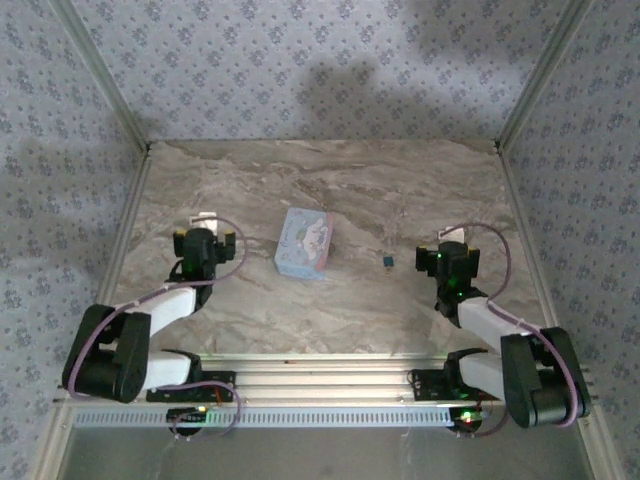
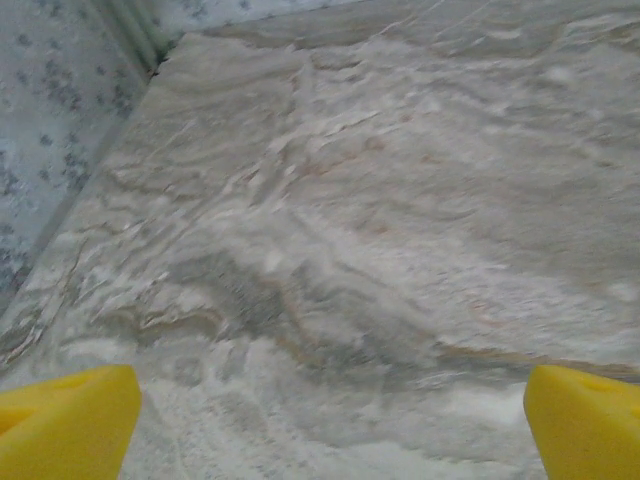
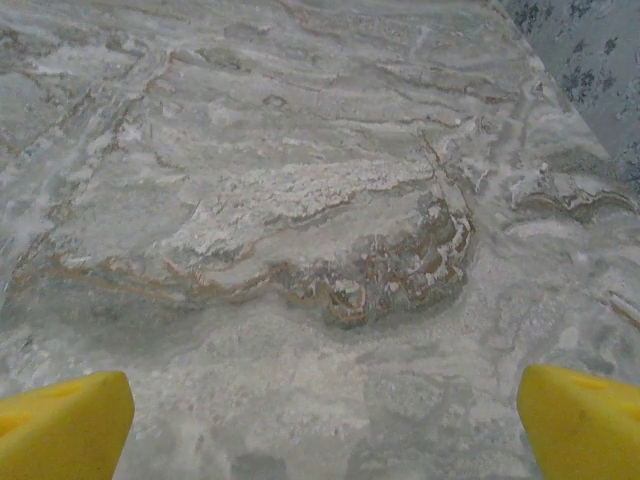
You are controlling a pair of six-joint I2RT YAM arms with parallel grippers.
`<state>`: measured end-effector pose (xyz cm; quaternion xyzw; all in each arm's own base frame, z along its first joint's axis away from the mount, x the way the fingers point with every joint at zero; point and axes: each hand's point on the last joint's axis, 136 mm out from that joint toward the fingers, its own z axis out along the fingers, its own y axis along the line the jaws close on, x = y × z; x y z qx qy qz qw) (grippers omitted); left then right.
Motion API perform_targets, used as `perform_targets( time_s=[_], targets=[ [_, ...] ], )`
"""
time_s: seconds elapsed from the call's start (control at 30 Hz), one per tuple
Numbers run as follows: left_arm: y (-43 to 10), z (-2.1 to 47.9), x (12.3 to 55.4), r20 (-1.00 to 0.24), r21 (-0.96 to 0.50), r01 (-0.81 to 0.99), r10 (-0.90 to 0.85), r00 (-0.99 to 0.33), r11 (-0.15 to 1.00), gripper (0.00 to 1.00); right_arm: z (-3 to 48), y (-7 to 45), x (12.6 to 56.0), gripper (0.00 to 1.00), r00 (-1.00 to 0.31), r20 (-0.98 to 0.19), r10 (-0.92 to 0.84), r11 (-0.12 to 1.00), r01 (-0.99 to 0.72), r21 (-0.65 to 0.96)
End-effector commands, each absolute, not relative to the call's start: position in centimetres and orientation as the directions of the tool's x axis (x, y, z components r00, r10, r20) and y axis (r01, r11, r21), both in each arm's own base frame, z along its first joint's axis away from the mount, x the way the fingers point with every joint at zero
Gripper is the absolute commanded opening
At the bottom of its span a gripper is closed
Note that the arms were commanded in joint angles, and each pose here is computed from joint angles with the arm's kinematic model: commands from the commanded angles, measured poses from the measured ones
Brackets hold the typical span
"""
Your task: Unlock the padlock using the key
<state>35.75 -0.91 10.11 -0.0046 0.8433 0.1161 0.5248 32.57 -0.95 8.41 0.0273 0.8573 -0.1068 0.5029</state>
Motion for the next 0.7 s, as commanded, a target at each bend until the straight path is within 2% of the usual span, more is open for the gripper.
perform_targets(
  time_s=[0.0, 0.17, 0.3, 0.5, 0.67],
  targets=[
    [-0.7, 12.4, 37.4, -0.944, 0.171, -0.125, 0.126, -0.304, 0.977, 0.98, 12.2, -0.2, 35.1, 1.00, -0.295, -0.953, -0.064, 0.989, 0.107, -0.099],
    [1.4, 11.0, 38.2, -0.956, 0.108, -0.184, 0.052, -0.289, 0.977, 0.98, 11.9, -0.2, 36.5, 1.00, -0.275, -0.955, -0.115, 0.988, 0.067, -0.138],
    [1.1, 9.5, 38.8, -0.945, 0.076, -0.126, 0.031, -0.326, 0.989, 0.98, 9.9, -0.2, 37.2, 1.00, -0.277, -0.954, -0.114, 0.990, 0.050, -0.133],
    [1.5, 8.9, 39.8, -0.926, 0.003, -0.078, -0.027, -0.377, 0.997, 0.98, 8.4, -1.8, 38.9, 1.00, -0.388, -0.921, -0.030, 0.994, 0.087, -0.069],
    [1.5, 8.9, 39.7, -0.924, 0.003, -0.077, -0.026, -0.381, 0.997, 0.98, 8.5, -2.2, 39.0, 1.00, -0.388, -0.922, -0.011, 0.995, 0.084, -0.048]
  ],
)
